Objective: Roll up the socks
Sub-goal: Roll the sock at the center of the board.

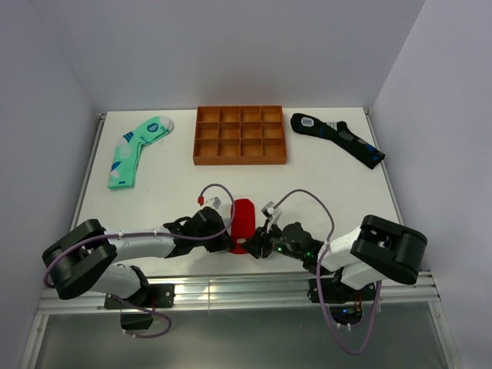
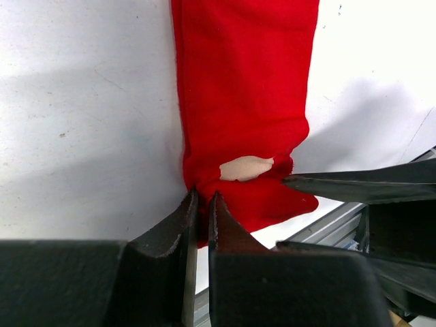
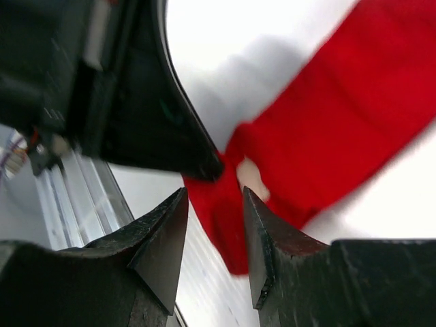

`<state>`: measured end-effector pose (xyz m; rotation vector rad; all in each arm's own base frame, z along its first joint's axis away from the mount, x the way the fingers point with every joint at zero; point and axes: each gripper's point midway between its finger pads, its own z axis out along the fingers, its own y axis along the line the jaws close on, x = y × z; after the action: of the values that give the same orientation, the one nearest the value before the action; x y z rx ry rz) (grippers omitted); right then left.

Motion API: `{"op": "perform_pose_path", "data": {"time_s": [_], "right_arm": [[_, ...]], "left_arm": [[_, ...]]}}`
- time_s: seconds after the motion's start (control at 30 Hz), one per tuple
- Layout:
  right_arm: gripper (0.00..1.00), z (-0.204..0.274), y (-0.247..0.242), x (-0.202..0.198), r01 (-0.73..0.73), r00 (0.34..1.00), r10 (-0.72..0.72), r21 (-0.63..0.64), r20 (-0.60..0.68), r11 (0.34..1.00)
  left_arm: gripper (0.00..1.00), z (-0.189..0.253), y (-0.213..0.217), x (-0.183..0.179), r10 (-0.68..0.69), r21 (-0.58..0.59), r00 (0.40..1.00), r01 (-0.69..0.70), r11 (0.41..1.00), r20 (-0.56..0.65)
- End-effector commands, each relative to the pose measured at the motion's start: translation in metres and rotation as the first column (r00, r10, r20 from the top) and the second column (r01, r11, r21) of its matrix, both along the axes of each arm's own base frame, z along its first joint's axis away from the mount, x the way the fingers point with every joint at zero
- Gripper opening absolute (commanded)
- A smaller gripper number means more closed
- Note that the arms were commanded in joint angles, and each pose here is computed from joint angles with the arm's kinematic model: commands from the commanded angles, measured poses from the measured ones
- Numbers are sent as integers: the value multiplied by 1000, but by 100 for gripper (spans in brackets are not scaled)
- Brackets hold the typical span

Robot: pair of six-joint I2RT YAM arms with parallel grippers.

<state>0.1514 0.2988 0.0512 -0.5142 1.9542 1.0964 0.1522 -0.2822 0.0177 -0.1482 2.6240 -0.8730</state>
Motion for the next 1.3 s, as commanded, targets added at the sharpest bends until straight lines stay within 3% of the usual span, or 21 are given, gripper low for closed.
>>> {"op": "perform_pose_path", "data": {"time_s": [0.0, 0.4, 0.53, 0.67, 0.87, 0.97, 1.07, 1.27], "right_arm": [[45, -2, -6, -1, 18, 999, -18, 4, 34, 1000], [43, -22, -9, -13, 16, 1000, -15, -44, 12, 999], [32, -29, -11, -12, 38, 999, -39, -68, -8, 997], [30, -35, -13, -12, 55, 997, -59, -76, -44, 996], [18, -56, -17, -19, 81, 979, -105, -136, -177, 987], [10, -68, -19, -25, 90, 953, -137, -181, -269, 979], [1, -82, -26, -38, 75, 910, -161, -232, -381, 970], [0, -103, -57, -50, 99, 763, -246, -269, -598, 958]], "left_arm": [[0, -48, 50, -35, -30, 229, 989, 64, 971, -148], [0, -45, 49, -31, -37, 227, 987, 72, 971, -154], [0, -44, 51, -30, -34, 230, 987, 69, 971, -154], [0, -44, 52, -30, -25, 228, 987, 61, 972, -157], [0, -43, 51, -31, -18, 209, 987, 52, 977, -158], [2, -37, 48, -27, -5, 176, 992, 28, 984, -129], [11, -29, 44, -20, 11, 135, 996, 0, 991, -84], [28, -10, 31, -5, 31, 22, 999, -31, 999, 11]]}}
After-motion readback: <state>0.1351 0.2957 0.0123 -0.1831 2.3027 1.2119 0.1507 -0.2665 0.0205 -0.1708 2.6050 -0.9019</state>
